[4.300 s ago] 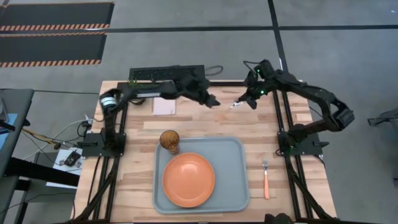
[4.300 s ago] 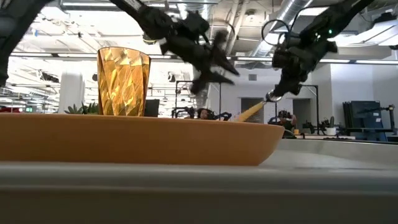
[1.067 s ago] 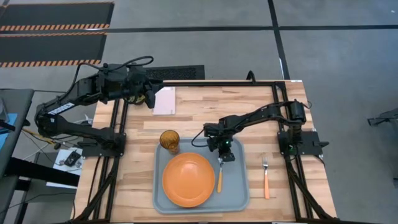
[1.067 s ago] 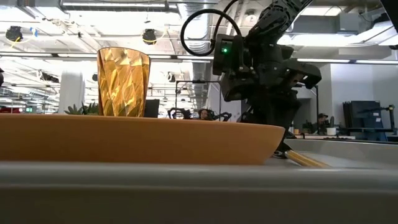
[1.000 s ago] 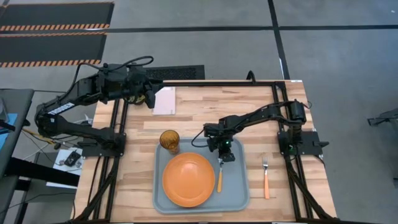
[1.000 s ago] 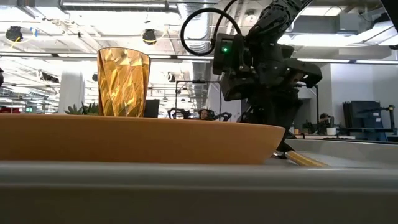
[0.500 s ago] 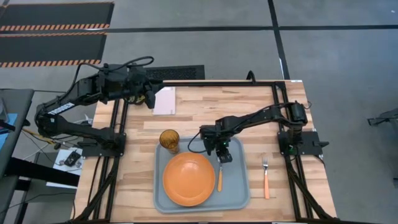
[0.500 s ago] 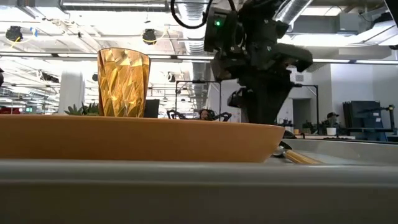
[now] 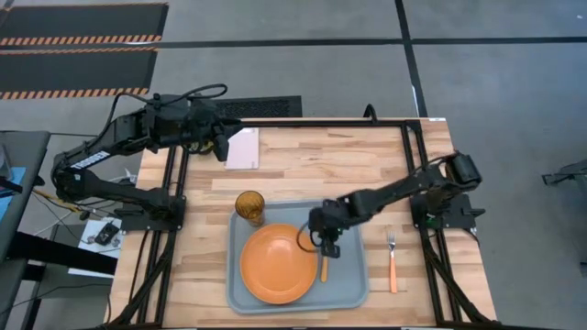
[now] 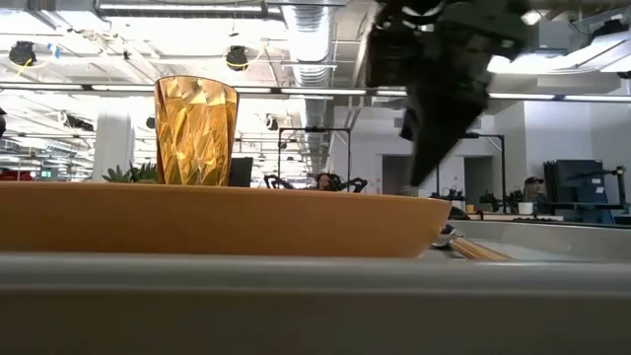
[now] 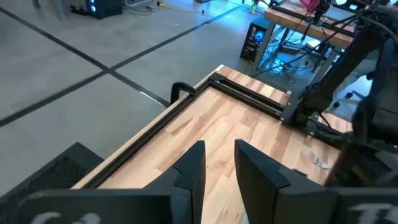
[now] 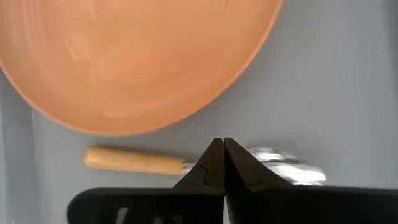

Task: Pick and place plate/cup/fork/spoon on tray
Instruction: Put the orange spoon on the gray tray to the right of the orange plate

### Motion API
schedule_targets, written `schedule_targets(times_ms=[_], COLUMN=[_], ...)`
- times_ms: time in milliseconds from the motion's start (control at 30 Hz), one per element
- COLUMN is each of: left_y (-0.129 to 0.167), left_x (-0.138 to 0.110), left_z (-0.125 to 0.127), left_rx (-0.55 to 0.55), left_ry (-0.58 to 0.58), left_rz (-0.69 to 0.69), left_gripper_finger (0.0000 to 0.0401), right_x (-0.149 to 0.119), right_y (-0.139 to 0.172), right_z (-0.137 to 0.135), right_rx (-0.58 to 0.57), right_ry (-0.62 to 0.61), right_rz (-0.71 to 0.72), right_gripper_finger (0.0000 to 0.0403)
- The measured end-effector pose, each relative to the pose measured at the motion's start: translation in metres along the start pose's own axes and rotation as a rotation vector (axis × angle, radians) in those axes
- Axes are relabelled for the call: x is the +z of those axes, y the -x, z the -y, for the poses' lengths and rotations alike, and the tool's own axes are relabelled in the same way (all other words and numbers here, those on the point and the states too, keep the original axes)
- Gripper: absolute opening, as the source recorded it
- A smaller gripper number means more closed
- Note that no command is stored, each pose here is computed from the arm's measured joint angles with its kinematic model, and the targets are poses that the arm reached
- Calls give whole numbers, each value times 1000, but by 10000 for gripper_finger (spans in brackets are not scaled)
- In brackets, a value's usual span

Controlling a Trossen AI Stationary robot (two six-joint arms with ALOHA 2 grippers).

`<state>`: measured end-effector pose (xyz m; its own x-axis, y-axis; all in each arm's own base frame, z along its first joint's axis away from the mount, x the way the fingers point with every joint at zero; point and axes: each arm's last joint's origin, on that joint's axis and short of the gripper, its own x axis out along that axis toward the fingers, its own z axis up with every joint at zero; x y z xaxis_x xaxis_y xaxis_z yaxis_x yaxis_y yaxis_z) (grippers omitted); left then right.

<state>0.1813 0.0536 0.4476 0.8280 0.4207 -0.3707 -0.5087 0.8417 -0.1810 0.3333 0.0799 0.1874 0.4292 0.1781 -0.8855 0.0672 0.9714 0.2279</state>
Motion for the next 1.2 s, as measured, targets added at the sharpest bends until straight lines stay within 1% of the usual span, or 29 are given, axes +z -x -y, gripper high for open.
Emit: schedule_targets(times_ms=[100, 300, 400, 567, 700, 833, 933, 1100, 1200], left_y=[0, -1, -1, -1, -1, -1, -1, -1, -1], left_x=[0, 0, 0, 0, -1, -1, -1, -1, -1], left_z=[0, 0, 0, 0, 0, 0, 0, 0, 0], left_rx=[1, 1, 2, 0, 0, 0, 0, 0, 0], left_ry=[-7, -8, -11, -24, -24, -24, -23, -23, -22], left_rz=[-1, -3, -4, -7, -8, -7, -7, -7, -8], left_gripper_finger=[59, 42, 38, 34, 34, 34, 34, 34, 34], right_x=[-8, -8, -11, -17, -25, -37, -36, -33, -34], right_y=[-10, -27, -28, -28, -30, -35, -35, -35, -34], right_z=[-10, -21, -26, -37, -45, -47, -49, -51, -52], right_rx=[0, 10, 23, 35, 24, 6, 14, 36, 31], right_ry=[-26, -88, -113, -104, -124, -140, -137, -144, -151], right_rz=[2, 42, 32, 18, 12, -17, 1, 35, 37], right_gripper_finger=[6, 4, 7, 3, 6, 4, 9, 3, 7])
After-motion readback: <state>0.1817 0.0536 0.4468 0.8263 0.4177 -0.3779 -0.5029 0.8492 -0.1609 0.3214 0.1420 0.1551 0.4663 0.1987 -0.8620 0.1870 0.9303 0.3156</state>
